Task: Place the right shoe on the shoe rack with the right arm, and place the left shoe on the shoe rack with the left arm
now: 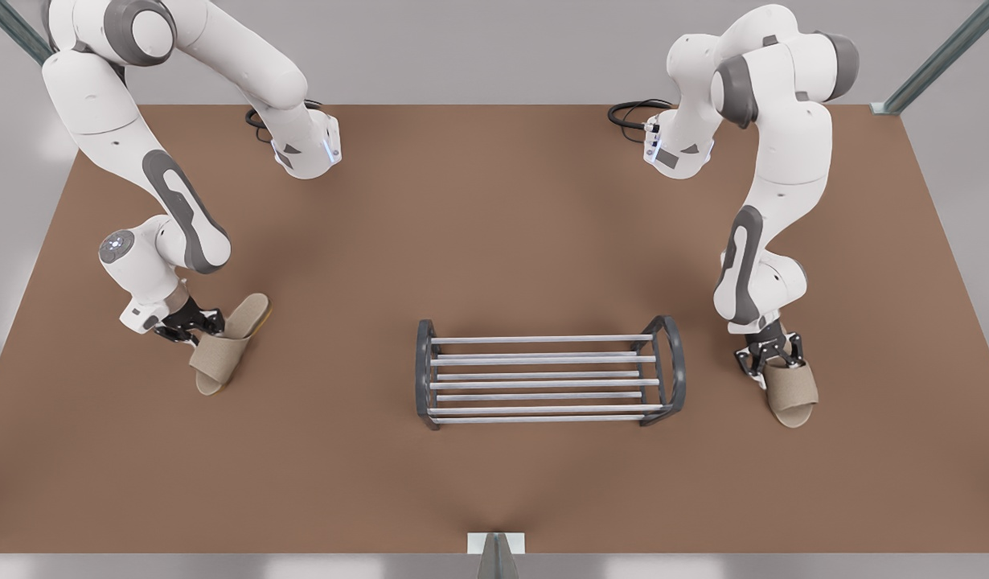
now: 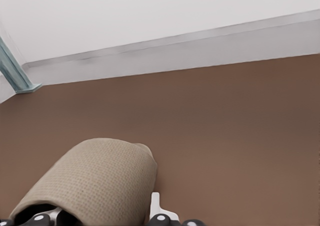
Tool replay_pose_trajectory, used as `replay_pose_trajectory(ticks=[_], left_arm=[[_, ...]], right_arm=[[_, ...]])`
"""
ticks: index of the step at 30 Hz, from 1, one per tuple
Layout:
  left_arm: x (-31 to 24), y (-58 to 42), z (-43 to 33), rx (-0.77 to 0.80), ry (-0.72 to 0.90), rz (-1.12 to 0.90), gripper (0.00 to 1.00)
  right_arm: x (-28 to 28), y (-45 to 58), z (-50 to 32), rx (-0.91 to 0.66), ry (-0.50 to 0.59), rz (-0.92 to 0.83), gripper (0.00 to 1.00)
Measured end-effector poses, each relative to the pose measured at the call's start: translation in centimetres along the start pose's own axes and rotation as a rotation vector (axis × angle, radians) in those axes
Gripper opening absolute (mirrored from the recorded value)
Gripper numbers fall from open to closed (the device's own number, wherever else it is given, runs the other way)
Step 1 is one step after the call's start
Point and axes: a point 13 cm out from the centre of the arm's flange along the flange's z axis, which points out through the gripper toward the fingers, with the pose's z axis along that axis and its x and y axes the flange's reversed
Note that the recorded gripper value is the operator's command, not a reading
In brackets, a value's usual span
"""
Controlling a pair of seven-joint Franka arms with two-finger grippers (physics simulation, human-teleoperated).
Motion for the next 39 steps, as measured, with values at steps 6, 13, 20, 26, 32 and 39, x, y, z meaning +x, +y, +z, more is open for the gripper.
replay_pose_trajectory(ticks=[6, 13, 20, 26, 32, 39], left_arm=[[-0.7, -0.7, -0.2, 0.012, 0.0, -0.002, 0.33], [-2.7, -2.4, -1.0, 0.041, -0.023, -0.015, 0.21], [-16.4, -6.3, -7.9, 0.152, -0.182, -0.118, 0.21], [-31.0, -8.3, -21.4, 0.33, -0.34, -0.256, 0.21], [-35.6, -17.0, -29.3, 0.508, -0.382, -0.267, 0.21], [-31.8, -34.9, -42.4, 0.8, -0.332, -0.192, 0.21]], right_arm=[[-1.0, 0.8, -0.2, -0.004, -0.015, -0.017, 0.21], [-10.9, 3.9, -7.9, 0.063, -0.168, -0.148, 0.21], [-27.6, 6.6, -24.4, 0.178, -0.416, -0.287, 0.21], [-35.7, 19.9, -34.4, 0.081, -0.39, -0.447, 0.21], [-34.1, 43.2, -34.5, -0.044, -0.226, -0.613, 0.21], [-31.8, 53.9, -32.8, 0.073, -0.092, -0.466, 0.21]])
